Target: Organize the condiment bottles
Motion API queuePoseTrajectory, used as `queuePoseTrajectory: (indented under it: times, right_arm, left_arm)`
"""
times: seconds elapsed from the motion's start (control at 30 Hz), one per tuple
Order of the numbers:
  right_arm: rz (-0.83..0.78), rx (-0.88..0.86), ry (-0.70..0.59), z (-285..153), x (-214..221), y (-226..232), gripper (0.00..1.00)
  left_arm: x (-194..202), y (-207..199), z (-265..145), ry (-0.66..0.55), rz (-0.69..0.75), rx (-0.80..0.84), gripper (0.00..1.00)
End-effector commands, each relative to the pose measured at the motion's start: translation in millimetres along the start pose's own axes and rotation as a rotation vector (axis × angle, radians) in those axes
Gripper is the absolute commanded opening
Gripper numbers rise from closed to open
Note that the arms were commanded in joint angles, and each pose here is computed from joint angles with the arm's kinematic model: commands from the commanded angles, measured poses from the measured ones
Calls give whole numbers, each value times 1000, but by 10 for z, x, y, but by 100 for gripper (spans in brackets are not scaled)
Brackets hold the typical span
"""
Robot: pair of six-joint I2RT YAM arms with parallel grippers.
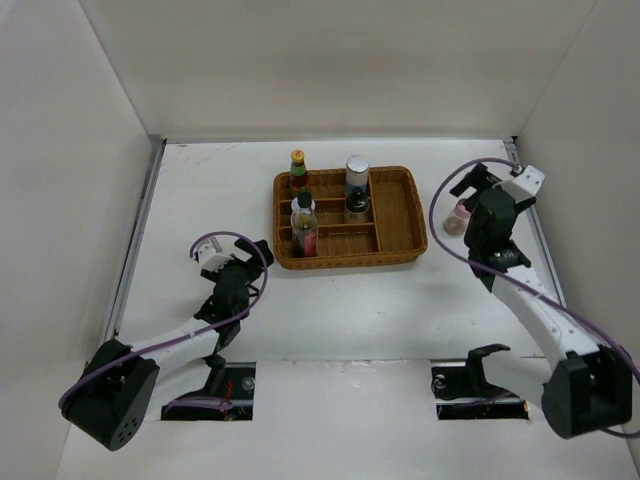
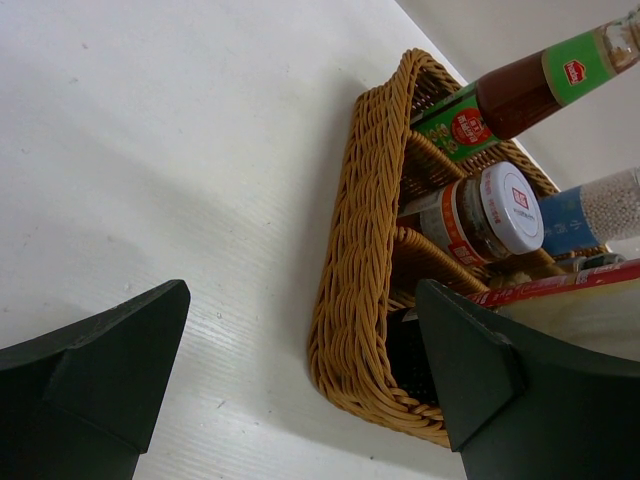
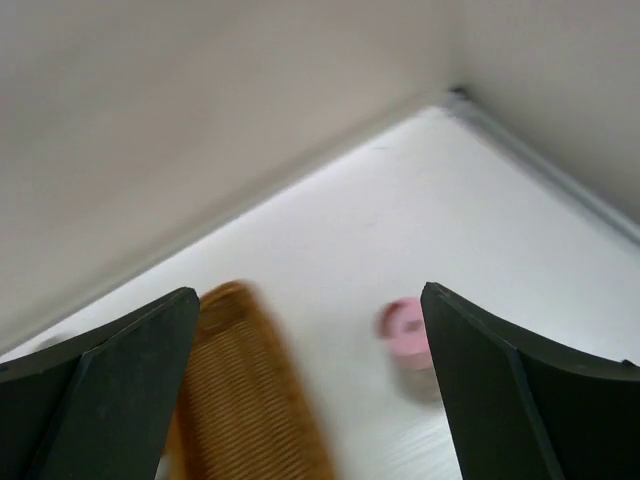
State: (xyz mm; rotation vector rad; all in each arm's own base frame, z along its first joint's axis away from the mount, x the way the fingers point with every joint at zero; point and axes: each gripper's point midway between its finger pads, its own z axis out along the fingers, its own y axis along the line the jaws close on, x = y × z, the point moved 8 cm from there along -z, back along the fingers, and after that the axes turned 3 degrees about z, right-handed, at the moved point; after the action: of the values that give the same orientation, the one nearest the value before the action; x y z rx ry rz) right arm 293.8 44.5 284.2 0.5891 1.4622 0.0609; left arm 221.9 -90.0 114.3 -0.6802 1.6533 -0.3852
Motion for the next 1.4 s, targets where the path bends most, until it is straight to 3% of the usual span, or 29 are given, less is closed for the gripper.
queuePoseTrajectory:
  times: [0.0,0.17,0.4,0.53,0.67,0.73,0.9,1.13,1.37]
  right_arm:
    - [-50,183,119,272,218,-406,100]
    - [-112,249,247,695,483,-579,100]
    - [-124,238,358,911,833,-596,100]
    - [-117,224,383,1017,908,-560,81]
    - [-116,245,356,1004,853,-557,49]
    - [-119,238,298,894,705,-463,43]
    - [-135,73,217,337,414,17,42]
    - [-78,-246,292,-391,491,670,43]
    - [-65,-428,381,-645,798,1178,43]
  left_arm:
    - [-123,-81,9,-56,-60,31,100]
    - [-160,-19,0,-87,-69,0,100]
    - [-121,41,40,-72,-56,-60,100]
    - [-87,46,50,-56,-50,-60,100]
    - [-100,39,53,-60,-53,-60,100]
    - [-91,46,51,-56,-51,-62,100]
    - [-85,43,68,-53,-47,-67,100]
    - [-70,56,80,-47,-42,-76,100]
    - [-95,56,93,-52,-48,-76,100]
